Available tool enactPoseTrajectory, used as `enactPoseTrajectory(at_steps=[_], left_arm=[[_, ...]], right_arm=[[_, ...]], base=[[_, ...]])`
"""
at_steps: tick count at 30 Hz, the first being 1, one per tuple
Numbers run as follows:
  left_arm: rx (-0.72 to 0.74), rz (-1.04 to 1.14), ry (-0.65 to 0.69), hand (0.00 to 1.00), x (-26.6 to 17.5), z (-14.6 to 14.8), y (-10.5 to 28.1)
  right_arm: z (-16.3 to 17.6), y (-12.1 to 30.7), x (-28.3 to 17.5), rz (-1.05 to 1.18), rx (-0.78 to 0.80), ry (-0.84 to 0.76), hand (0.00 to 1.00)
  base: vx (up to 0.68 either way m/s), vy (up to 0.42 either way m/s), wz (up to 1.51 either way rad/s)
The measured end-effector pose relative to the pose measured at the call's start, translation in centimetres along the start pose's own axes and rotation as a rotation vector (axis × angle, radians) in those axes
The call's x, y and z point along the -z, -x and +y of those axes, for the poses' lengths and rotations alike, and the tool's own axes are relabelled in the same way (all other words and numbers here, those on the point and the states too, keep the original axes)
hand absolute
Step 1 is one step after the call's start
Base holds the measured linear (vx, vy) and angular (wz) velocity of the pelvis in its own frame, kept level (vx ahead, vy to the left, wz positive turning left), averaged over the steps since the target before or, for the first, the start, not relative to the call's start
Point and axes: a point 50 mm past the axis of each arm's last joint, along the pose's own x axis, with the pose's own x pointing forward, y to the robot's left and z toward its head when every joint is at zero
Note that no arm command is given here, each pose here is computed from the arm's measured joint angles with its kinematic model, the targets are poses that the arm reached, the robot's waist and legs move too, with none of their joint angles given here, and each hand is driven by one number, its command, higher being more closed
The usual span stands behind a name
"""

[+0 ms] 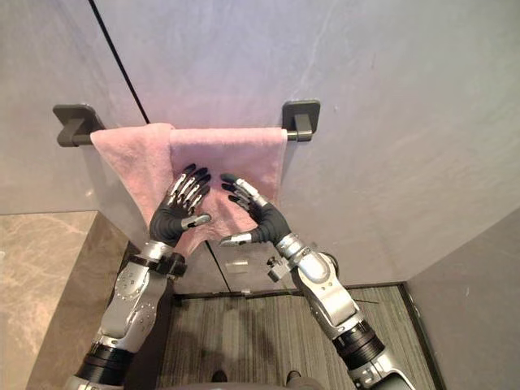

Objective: Organize washtable

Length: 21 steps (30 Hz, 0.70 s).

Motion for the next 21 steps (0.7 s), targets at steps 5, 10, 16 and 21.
enactPoseTrajectory(at_steps=[5, 10, 16, 21], left_arm=[[-0.035, 0.014, -0.006, 0.0, 0.3, 0.7, -0.1], [-0.079, 0.026, -0.009, 0.0, 0.6, 1.3, -0.4], [-0.105, 0.037, 0.0, 0.0, 0.9, 1.6, -0.7], [-0.128, 0.032, -0.006, 0.0, 0.9, 2.0, -1.2]], right_arm=[[-1.3, -1.1, -0.1, -0.003, 0.069, 0.016, 0.0], [-1.9, -2.3, -0.7, -0.02, 0.087, 0.039, 0.0], [-3.4, -2.9, -0.4, -0.002, 0.157, 0.048, 0.0], [-4.8, -3.0, -0.6, 0.004, 0.213, 0.07, 0.0]], base=[[-0.02, -0.007, 0.06], [-0.03, -0.016, 0.06], [-0.05, -0.019, 0.05], [-0.03, -0.005, 0.05]])
